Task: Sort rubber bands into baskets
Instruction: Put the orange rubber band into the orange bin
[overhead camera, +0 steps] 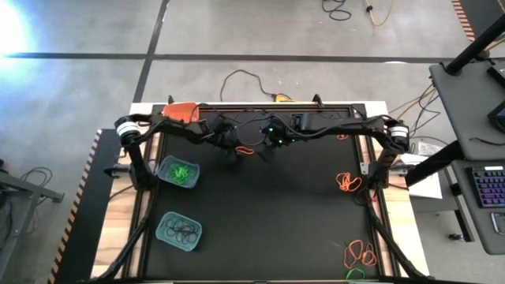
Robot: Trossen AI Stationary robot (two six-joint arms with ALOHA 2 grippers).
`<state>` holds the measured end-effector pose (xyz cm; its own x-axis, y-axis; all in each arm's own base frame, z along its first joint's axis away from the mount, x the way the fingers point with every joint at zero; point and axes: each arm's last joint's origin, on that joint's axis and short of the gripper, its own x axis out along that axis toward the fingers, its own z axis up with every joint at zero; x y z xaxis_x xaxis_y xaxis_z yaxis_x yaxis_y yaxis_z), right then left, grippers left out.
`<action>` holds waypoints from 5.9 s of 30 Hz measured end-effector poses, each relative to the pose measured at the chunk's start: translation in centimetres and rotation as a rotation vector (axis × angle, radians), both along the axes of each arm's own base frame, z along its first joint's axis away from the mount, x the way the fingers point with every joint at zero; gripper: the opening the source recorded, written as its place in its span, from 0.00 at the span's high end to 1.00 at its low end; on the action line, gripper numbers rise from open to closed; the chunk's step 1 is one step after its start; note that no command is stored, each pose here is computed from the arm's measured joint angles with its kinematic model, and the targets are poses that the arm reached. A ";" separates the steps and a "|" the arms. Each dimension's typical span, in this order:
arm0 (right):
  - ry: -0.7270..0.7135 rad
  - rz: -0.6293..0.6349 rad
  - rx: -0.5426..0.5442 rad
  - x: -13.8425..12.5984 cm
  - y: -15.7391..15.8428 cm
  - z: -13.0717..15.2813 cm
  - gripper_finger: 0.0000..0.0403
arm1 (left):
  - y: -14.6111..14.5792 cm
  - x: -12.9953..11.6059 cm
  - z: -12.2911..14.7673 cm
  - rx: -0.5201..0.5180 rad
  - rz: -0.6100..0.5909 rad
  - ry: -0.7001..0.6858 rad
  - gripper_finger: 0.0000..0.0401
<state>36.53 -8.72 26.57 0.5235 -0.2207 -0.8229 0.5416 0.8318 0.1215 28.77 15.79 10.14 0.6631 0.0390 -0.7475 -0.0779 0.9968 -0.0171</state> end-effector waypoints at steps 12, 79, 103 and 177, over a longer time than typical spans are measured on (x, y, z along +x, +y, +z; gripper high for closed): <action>-0.027 -0.015 -0.010 -0.9 0.2 1.5 0.37 | -0.5 0.2 -1.0 0.039 0.041 0.063 0.83; 0.096 0.079 0.000 -4.8 8.2 -2.9 0.41 | 8.4 -14.8 9.9 -0.175 1.286 0.324 0.88; 0.548 -0.177 0.251 -9.6 10.3 -4.2 0.41 | -13.9 -13.3 20.3 -0.355 0.460 -0.432 0.88; 0.098 0.094 0.050 4.8 3.8 -8.8 0.97 | -18.3 -13.5 29.9 -0.002 0.285 -0.470 0.88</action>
<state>41.34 -4.88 17.78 0.4565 -0.1321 -0.8799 0.4732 0.8735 0.1143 15.29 -2.54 40.07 0.8888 0.2651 -0.3737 -0.3286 0.9372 -0.1167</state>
